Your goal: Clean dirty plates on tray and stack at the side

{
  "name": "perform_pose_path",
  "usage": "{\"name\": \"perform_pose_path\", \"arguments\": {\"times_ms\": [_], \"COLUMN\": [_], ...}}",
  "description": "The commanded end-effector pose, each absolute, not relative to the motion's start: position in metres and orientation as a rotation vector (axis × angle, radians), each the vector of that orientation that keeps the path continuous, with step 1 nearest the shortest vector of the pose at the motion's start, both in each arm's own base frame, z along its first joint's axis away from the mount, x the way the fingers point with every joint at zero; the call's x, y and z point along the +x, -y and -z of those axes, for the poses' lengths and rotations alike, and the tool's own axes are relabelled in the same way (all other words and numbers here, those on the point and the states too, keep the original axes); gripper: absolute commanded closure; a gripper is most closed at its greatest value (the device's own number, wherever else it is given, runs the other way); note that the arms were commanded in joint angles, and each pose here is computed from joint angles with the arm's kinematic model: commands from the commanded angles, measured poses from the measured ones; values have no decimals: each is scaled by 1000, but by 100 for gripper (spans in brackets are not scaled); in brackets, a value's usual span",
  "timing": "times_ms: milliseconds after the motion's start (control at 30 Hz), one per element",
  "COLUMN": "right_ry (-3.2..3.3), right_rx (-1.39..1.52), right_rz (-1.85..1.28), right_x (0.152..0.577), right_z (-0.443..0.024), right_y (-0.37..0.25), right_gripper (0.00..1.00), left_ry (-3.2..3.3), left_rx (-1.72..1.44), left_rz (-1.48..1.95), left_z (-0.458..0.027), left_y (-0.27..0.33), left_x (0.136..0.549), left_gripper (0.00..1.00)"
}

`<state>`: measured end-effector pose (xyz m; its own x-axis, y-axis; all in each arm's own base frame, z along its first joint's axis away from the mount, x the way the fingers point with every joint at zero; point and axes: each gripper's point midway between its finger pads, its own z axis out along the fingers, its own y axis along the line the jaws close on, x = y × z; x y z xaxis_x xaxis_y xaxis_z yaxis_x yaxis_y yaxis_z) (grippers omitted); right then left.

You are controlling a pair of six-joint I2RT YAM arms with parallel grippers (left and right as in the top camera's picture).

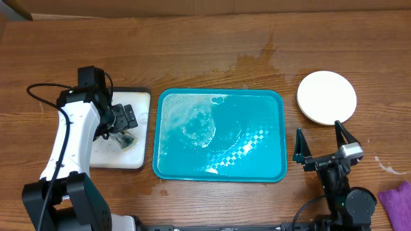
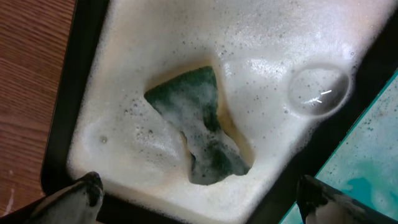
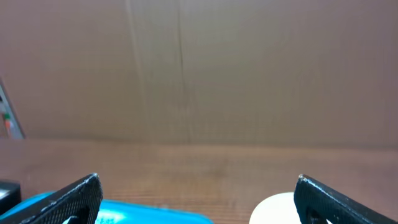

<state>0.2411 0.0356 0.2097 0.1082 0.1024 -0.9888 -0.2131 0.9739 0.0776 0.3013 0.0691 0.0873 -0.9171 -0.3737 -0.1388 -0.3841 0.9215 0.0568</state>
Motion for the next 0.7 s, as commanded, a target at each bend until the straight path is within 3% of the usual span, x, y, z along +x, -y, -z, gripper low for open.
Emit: {"name": "perform_pose_path", "arguments": {"times_ms": [0,67,667], "right_ry": [-1521,-1588,-1585], "right_rx": [-76,-62,-59], "right_rz": [-240,-239,-235], "right_x": [243,243,244], "right_z": [-189,-172,-173], "right_y": [-33,-32,-31], "right_gripper": [0,0,0], "left_ry": [-2944,-2944,-2944], "left_rx": [-572,-572,-572], "left_rz": [-113,-113,-113], "left_z": [-91,-91,-91], "left_y": [-67,-67,-67], "left_x": [303,303,303], "left_gripper": [0,0,0]}}
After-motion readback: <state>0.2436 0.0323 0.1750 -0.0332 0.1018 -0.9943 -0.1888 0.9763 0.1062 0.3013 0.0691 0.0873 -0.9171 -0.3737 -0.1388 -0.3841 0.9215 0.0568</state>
